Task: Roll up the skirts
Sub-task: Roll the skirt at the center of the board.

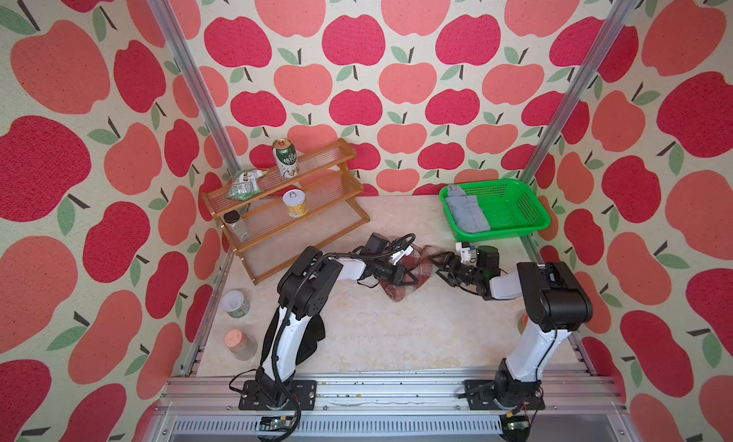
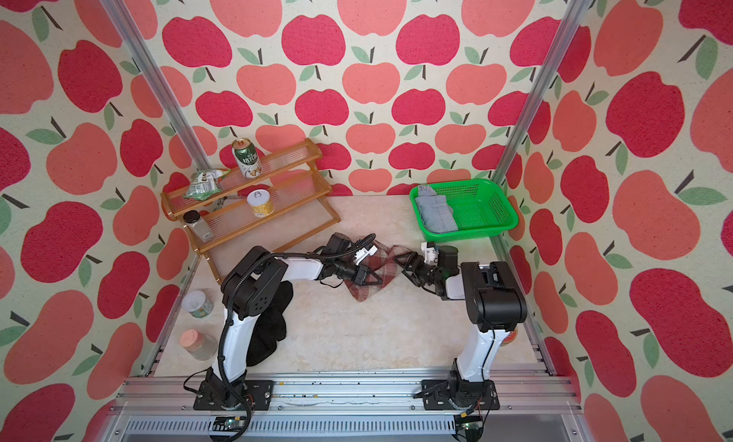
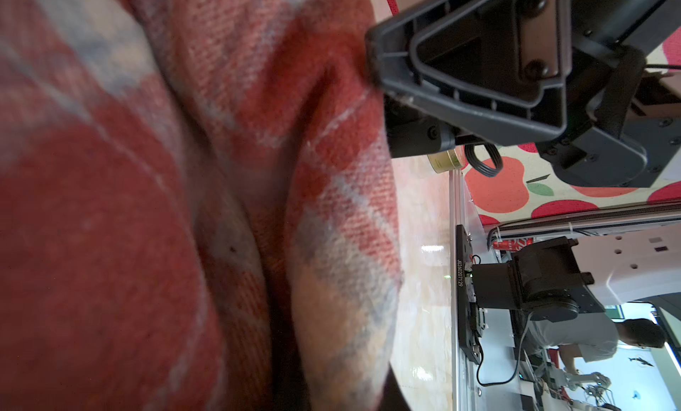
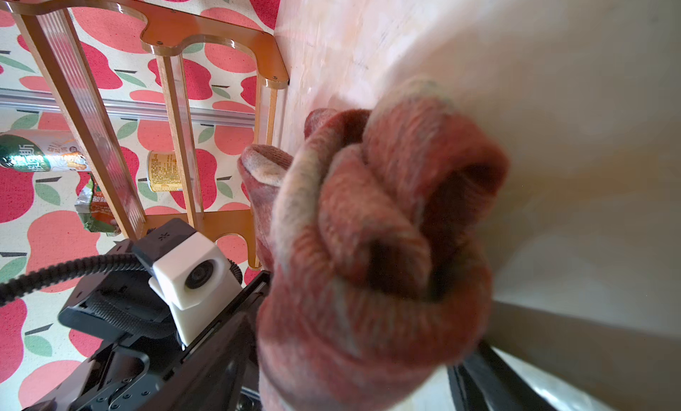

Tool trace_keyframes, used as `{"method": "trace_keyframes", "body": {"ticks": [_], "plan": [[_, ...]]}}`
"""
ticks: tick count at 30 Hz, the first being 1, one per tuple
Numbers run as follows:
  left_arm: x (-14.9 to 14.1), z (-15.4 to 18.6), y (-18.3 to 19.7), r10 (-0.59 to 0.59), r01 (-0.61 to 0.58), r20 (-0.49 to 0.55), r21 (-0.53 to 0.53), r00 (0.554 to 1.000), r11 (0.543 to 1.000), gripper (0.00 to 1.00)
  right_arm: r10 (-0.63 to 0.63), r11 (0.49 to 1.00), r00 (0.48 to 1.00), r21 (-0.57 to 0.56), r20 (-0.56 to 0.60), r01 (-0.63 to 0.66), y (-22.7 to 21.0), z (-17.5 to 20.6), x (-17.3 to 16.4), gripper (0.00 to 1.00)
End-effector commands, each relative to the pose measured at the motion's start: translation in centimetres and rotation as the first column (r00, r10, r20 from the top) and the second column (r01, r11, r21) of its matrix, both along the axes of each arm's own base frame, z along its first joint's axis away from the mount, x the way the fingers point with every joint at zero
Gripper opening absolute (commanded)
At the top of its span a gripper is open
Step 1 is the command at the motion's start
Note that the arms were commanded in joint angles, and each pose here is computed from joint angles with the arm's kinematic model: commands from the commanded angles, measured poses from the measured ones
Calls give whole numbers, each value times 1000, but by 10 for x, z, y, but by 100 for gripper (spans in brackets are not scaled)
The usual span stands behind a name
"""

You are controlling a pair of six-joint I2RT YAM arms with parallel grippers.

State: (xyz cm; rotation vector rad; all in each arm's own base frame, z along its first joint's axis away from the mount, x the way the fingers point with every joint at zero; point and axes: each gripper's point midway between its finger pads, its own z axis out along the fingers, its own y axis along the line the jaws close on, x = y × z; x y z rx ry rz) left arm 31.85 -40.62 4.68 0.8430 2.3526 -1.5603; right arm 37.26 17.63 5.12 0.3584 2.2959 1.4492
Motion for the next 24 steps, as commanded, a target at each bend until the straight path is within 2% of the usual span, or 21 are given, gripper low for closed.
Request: {"method": "trace_keyframes", "body": {"ticks": [1,8,13,16,19,22,24], "plan": [[-21,-42,14,9,12,-205,101,979,995,8,0,1000,998,-11,-66,-1,4,-19,-3,81],[-21,-54,22,32,16,-314,149,949,989,11,-24,998,996,-57,-83,19,1,-27,0,72],[-20,-60,27,48,13,-332,179,942,984,11,-24,997,996,-72,-86,17,1,-27,2,46],[-16,-60,33,74,-4,-311,220,947,976,23,-21,996,995,-83,-94,14,1,-28,1,31],[-5,-55,43,117,-48,-211,305,971,951,37,-17,996,994,-90,-105,7,1,-29,-1,26],[15,-34,53,155,-135,-31,349,987,927,51,-12,995,993,-103,-121,-1,0,-30,-5,23],[30,-16,60,182,-208,104,362,978,909,61,-14,993,991,-115,-131,-1,-2,-32,-9,22]]}}
